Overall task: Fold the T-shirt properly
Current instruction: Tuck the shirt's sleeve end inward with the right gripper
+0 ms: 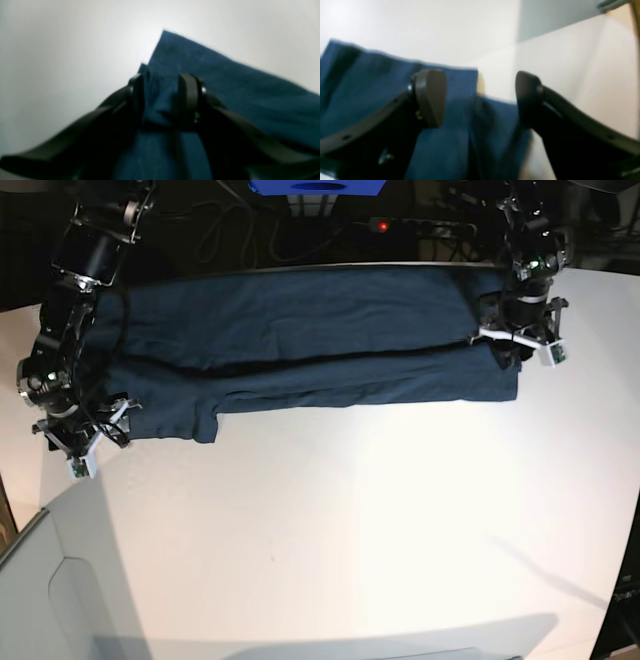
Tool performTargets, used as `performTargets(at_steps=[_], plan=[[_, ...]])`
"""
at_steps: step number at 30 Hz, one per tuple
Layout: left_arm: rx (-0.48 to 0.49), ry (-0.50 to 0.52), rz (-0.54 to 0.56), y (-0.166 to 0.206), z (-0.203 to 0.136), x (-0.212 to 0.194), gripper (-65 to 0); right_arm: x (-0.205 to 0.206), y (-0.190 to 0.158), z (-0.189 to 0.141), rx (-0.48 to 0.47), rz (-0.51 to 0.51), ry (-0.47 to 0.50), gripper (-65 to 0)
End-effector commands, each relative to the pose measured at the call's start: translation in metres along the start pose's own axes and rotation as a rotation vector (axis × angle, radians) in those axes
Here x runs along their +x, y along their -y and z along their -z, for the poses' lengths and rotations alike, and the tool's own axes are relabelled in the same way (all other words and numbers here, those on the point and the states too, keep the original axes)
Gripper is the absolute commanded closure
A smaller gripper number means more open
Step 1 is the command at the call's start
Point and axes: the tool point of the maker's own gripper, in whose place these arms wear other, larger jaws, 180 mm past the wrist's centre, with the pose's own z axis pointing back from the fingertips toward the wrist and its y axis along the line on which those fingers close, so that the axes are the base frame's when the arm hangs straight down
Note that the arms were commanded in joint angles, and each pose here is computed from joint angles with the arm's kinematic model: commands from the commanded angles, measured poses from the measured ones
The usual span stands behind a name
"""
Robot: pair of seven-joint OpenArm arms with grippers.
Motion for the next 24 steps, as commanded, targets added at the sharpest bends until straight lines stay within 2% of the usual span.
performTargets(at_steps=[1, 7, 9, 11, 15, 16, 20, 24], plan=[[0.002, 0.041, 0.006, -0.002, -0.002, 0.012, -22.0, 0.014, 0.008, 0.001, -0.008, 0.002, 0.03, -41.7], [0.002, 0.04, 0.006, -0.002, -0.003, 0.011, -22.0, -0.007, 0.001, 0.03, 0.058, 0.083, -0.052, -40.3], [0.002, 0.04, 0.006, -0.002, -0.003, 0.011, -22.0, -0.01, -0.002, 0.032, 0.066, 0.089, -0.059, -36.4], [0.002, 0.04, 0.006, -0.002, -0.003, 0.011, -22.0, -0.013, -0.004, 0.032, 0.069, 0.091, -0.063, -29.2], [0.002, 0.04, 0.006, -0.002, -0.003, 0.011, -22.0, -0.012, -0.004, 0.031, 0.067, 0.09, -0.058, -4.4], [0.002, 0.04, 0.006, -0.002, -0.003, 0.011, -22.0, -0.011, -0.004, 0.031, 0.066, 0.09, -0.057, 0.0], [0.002, 0.041, 0.006, -0.002, -0.002, 0.012, -22.0, -0.006, 0.003, 0.014, 0.024, 0.047, -0.017, 0.0], [0.002, 0.041, 0.006, -0.002, -0.002, 0.012, -22.0, 0.004, 0.001, -0.025, -0.037, -0.055, 0.055, 0.0]])
